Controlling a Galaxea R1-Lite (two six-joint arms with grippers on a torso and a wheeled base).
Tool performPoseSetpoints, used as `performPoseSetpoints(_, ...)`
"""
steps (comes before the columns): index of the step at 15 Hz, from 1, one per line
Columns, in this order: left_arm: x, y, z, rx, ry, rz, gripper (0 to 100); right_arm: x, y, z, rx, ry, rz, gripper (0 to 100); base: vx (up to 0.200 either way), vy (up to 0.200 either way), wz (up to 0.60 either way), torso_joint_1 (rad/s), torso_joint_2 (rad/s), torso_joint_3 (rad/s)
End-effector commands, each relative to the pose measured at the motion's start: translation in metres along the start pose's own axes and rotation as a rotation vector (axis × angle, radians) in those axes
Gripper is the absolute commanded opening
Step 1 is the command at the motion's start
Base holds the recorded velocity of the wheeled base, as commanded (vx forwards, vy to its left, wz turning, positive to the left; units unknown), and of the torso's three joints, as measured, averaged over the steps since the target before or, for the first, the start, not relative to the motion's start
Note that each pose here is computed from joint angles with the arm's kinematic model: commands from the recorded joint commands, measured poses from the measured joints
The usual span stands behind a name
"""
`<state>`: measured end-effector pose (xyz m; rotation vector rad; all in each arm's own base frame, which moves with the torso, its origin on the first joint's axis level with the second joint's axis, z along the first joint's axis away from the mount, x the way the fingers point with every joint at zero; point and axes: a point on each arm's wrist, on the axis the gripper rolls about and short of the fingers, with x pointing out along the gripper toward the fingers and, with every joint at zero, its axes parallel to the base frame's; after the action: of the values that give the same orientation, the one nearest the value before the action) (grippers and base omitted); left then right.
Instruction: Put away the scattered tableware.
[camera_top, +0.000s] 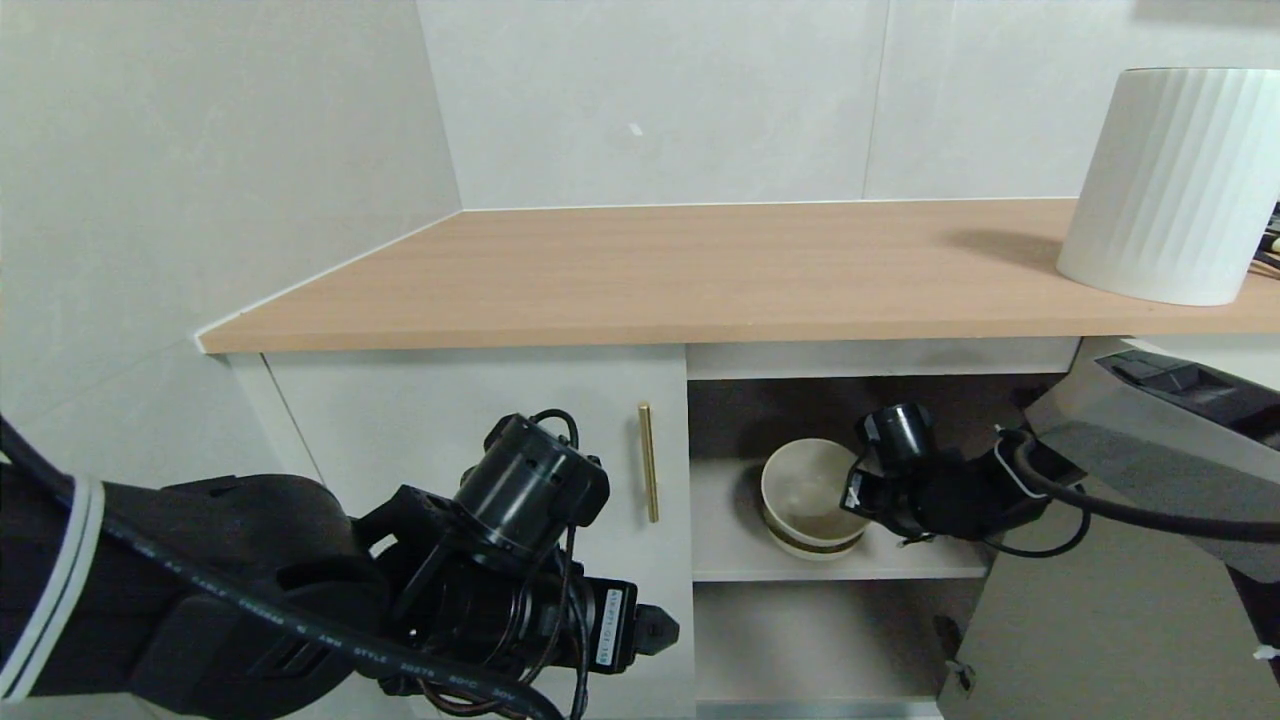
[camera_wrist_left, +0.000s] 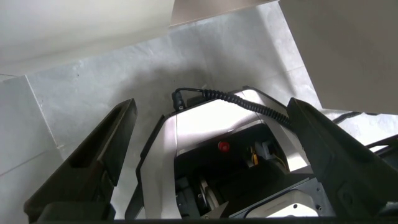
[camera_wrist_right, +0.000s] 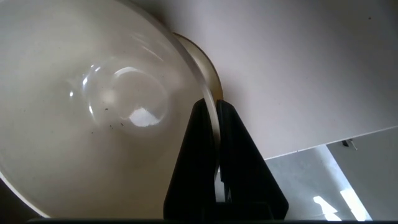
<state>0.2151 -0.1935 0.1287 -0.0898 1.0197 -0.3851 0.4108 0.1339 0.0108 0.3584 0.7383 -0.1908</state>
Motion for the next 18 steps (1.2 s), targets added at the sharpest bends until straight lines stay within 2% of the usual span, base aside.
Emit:
performPoseSetpoints(1,0.000,0.000,0.000,0.000,0.000,0.001,100,0.003,0.000,-0.002,-0.002,0.004,-0.003,0,0.000,0.000,0.00,0.000,0.00,0.000)
performPoseSetpoints(5,0.000,0.000,0.000,0.000,0.000,0.001,100,0.004,-0.001,-0.003,-0.005,0.008,-0.008,0,0.000,0.000,0.00,0.000,0.00,0.000)
performPoseSetpoints(6,0.000,0.000,0.000,-0.002,0.000,0.002,100,0.003,-0.001,-0.004,-0.008,0.010,-0.009,100,0.000,0.000,0.00,0.000,0.00,0.000)
performPoseSetpoints(13,-0.002,0.000,0.001,-0.002,-0.005,-0.001,100,-0.002,-0.003,-0.005,-0.012,0.018,-0.010,100,0.000,0.000,0.00,0.000,0.00,0.000)
performPoseSetpoints(15,-0.006,0.001,0.001,-0.004,-0.015,-0.006,100,-0.024,-0.002,-0.011,-0.046,0.034,0.003,100,0.000,0.000,0.00,0.000,0.00,0.000)
performPoseSetpoints(18,-0.023,0.010,0.004,-0.032,-0.064,-0.010,100,-0.063,-0.001,-0.008,-0.099,0.024,0.043,100,0.000,0.000,0.00,0.000,0.00,0.000)
